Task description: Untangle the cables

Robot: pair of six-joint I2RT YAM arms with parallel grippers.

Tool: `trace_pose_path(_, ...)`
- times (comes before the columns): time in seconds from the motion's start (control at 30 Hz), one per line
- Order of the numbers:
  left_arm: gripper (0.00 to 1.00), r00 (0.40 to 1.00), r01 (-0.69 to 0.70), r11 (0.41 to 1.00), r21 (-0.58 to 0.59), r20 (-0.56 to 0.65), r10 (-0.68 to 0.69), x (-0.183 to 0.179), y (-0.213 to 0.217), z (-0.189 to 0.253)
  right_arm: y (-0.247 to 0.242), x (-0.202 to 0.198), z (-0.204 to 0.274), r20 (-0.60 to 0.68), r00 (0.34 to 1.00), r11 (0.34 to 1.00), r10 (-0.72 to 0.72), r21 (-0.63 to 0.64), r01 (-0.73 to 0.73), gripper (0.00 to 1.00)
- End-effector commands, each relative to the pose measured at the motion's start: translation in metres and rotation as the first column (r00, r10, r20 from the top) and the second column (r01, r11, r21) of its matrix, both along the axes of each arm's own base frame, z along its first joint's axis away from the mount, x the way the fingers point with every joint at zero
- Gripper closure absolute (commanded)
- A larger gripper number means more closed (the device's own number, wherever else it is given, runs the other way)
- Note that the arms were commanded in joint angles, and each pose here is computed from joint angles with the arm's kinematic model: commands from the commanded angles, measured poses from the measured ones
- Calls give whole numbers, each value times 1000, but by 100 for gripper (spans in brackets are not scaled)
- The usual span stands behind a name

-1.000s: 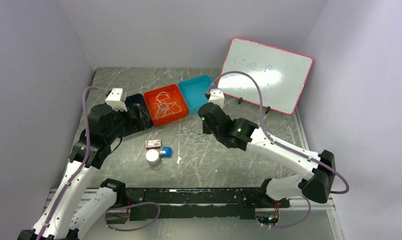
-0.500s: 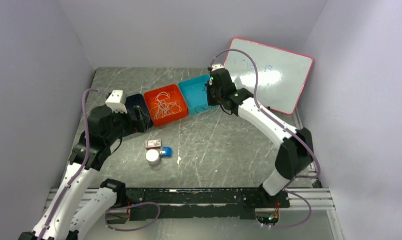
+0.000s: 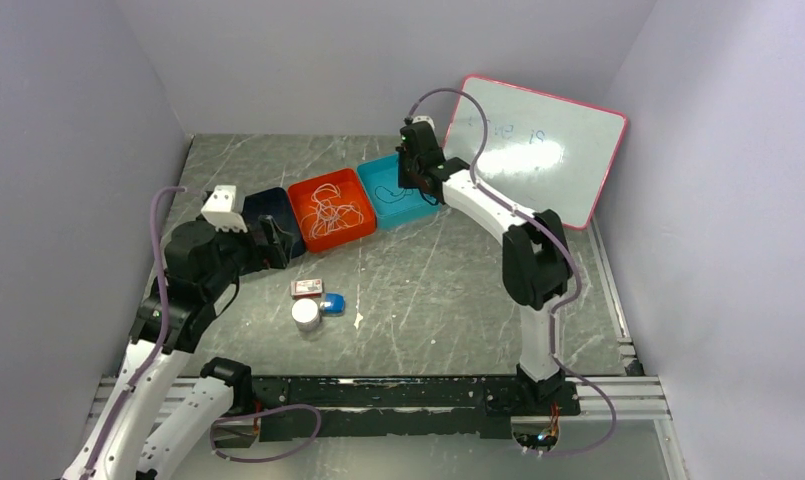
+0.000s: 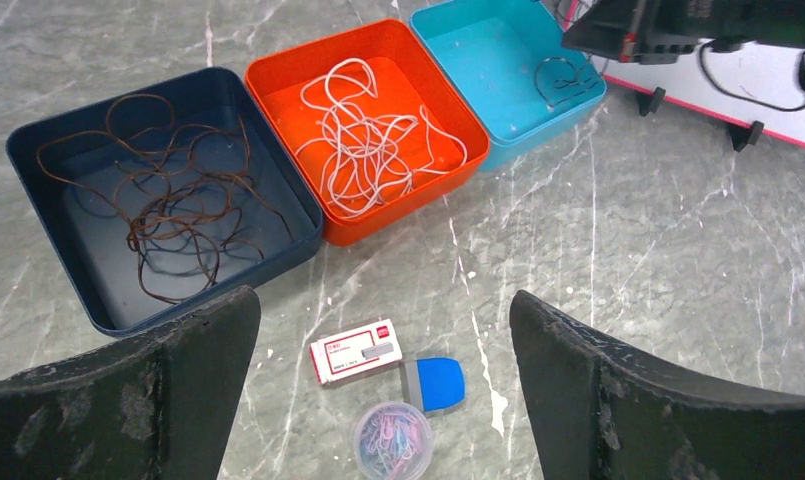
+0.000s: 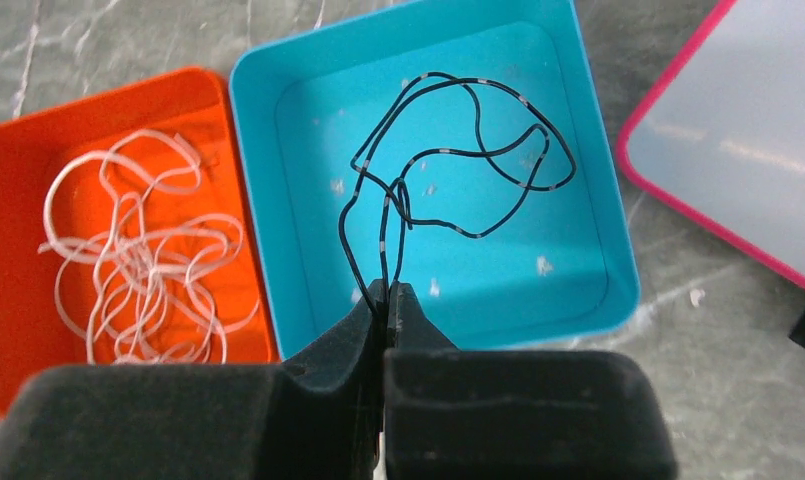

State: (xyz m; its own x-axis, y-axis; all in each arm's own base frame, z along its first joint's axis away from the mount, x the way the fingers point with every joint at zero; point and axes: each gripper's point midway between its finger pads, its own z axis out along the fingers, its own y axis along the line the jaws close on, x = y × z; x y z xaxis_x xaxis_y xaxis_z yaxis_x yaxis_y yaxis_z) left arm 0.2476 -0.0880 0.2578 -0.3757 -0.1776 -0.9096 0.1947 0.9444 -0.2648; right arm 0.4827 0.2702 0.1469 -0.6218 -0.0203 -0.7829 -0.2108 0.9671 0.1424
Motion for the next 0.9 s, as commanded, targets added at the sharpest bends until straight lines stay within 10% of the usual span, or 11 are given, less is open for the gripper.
trace_pose_path(0.0, 1, 999, -26, 1000, 5, 42, 26, -2, 6, 16, 0, 31, -12, 21, 996, 995, -89, 41, 88, 100)
trace_pose_path(0.63, 1, 997, 79, 997, -3, 8, -79, -1, -13, 4, 19, 61, -71, -41, 995, 994, -88, 68, 91, 94)
trace_pose_path(0.87, 1, 996, 89, 996, -5, 6, -89, -1, -15, 3, 19, 66, -55, -8, 998, 995, -70, 75, 70, 65)
